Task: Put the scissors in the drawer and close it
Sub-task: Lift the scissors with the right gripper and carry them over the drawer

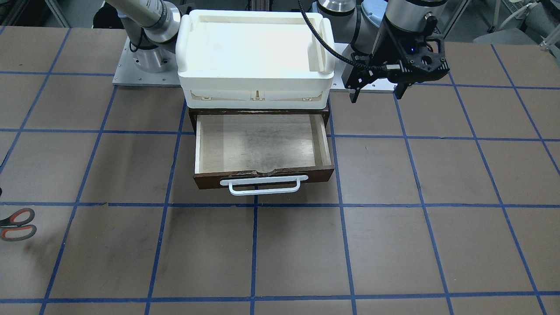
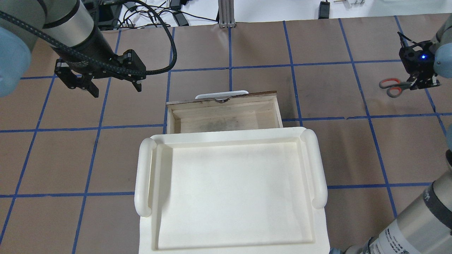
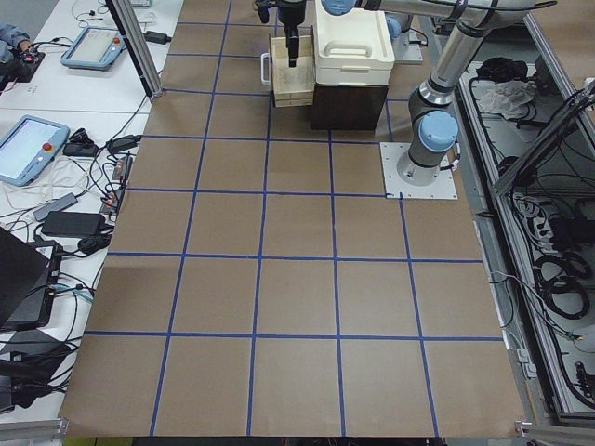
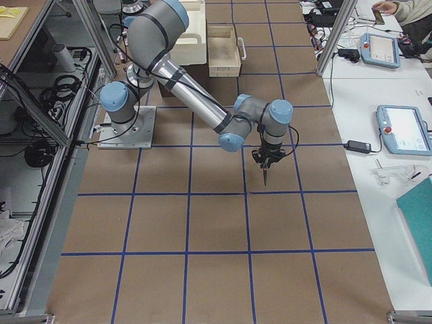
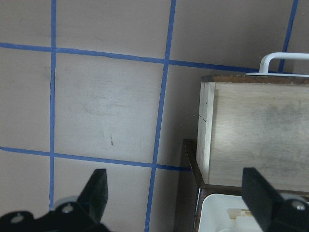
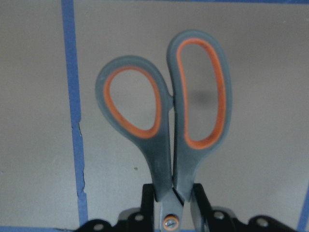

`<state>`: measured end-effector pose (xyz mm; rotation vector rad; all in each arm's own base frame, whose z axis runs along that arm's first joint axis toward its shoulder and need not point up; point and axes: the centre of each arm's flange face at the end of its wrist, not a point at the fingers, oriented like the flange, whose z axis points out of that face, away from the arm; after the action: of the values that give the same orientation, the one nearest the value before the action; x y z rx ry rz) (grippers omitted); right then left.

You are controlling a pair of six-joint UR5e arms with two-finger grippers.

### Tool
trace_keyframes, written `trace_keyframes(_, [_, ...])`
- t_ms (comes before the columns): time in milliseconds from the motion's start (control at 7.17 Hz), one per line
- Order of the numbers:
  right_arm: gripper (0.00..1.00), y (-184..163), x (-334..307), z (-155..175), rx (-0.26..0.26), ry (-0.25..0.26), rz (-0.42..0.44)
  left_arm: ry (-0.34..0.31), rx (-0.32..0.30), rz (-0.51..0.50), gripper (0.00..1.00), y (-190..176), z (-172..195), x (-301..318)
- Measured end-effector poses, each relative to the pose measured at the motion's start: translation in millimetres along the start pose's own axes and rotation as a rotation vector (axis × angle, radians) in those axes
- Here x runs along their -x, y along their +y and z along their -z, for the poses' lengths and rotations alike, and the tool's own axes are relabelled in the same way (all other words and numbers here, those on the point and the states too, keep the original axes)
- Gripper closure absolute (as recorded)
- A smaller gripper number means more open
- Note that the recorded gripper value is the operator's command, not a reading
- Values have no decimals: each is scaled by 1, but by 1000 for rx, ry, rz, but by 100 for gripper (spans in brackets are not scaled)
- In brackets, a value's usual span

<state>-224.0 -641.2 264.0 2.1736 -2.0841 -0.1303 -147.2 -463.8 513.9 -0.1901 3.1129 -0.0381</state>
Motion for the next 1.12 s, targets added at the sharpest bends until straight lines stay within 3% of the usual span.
trace_keyframes(140, [100,-6,0,40,6,44,5,0,0,0,0,0,0,0])
trace_keyframes(419, [100,-55,1,121,9,123,45,0,0,0,0,0,0,0])
trace_keyframes(837, [100,-176,35,222,-60,113,21,0,1,0,0,0,0,0])
trace_keyframes(1116, [100,-260,49,240,-84,70,42,0,1,-1,0,0,0,0])
